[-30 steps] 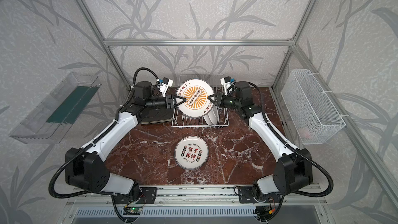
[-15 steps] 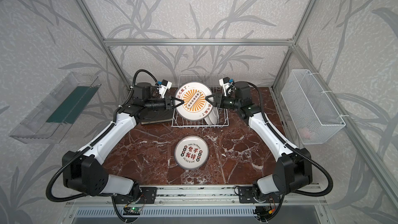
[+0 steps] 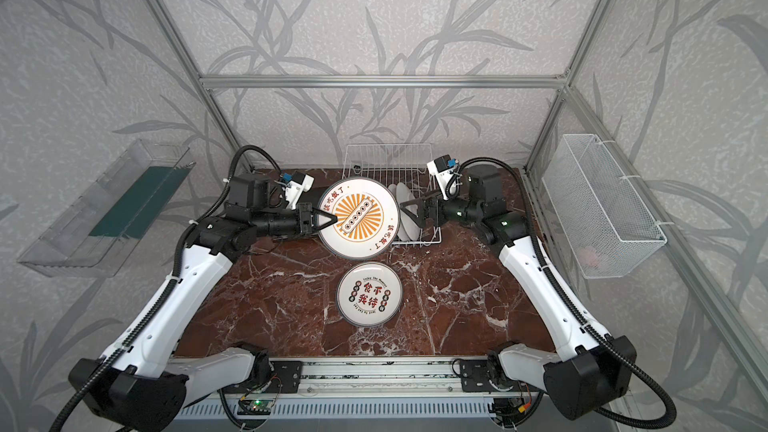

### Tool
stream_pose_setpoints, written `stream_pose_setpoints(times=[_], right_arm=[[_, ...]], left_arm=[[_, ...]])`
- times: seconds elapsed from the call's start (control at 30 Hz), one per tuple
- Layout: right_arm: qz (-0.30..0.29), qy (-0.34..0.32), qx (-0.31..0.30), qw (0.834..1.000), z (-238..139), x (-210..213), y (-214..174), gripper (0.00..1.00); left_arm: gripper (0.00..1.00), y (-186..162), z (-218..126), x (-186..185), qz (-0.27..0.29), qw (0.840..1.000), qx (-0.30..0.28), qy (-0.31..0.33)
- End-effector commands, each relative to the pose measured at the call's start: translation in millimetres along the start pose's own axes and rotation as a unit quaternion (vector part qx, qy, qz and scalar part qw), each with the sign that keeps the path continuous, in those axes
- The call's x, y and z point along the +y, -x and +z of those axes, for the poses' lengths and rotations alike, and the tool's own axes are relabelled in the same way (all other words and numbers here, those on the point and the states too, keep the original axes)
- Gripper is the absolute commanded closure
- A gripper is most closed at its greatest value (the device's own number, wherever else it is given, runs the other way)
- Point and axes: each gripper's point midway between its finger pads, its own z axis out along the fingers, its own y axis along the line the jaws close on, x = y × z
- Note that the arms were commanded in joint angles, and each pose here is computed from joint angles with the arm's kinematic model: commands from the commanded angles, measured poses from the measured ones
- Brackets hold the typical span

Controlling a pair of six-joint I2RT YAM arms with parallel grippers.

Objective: Unload the plates from the dish rack
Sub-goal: 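Lower the sunburst plate with the right gripper onto the plate on the table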

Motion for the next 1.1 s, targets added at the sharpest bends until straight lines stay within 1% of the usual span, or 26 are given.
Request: stream_pose_setpoints(times=[0.0, 0.1, 0.23, 0.33, 0.53, 0.73, 0.87, 1.0, 1.07], right_arm=[[-0.08, -0.004, 0.028, 0.996, -15, 7, -27, 0.01], [-0.112, -0.004, 0.04, 0.993, -24, 12, -39, 0.01], [-0.145, 0.007, 0.076, 0.986, -30, 21, -60, 0.01], [-0.181, 0.017, 0.093, 0.979, -29, 30, -76, 0.01], [-0.213, 0.03, 0.131, 0.968, -22, 44, -94, 0.01], [-0.235, 0.034, 0.146, 0.96, -12, 53, -97, 0.01], [-0.239, 0.038, 0.152, 0.958, -9, 54, -101, 0.01], [-0.247, 0.04, 0.178, 0.952, -7, 53, -113, 0.01], [-0.249, 0.031, 0.184, 0.95, -6, 49, -115, 0.01]], left_arm=[[1.0, -35, -11, 9, -0.024, 0.999, 0.03, 0.021], [1.0, -60, -10, 24, -0.053, 0.997, 0.051, 0.03], [1.0, -89, -1, 34, -0.086, 0.993, 0.076, 0.005], [1.0, -103, -1, 41, -0.091, 0.993, 0.078, 0.005], [1.0, -136, 6, 66, -0.112, 0.989, 0.097, 0.021], [1.0, -141, 22, 87, -0.145, 0.986, 0.081, 0.023], [1.0, -143, 30, 96, -0.145, 0.986, 0.081, 0.024], [1.0, -142, 37, 103, -0.144, 0.985, 0.092, 0.032], [1.0, -141, 42, 108, -0.146, 0.984, 0.096, 0.038]])
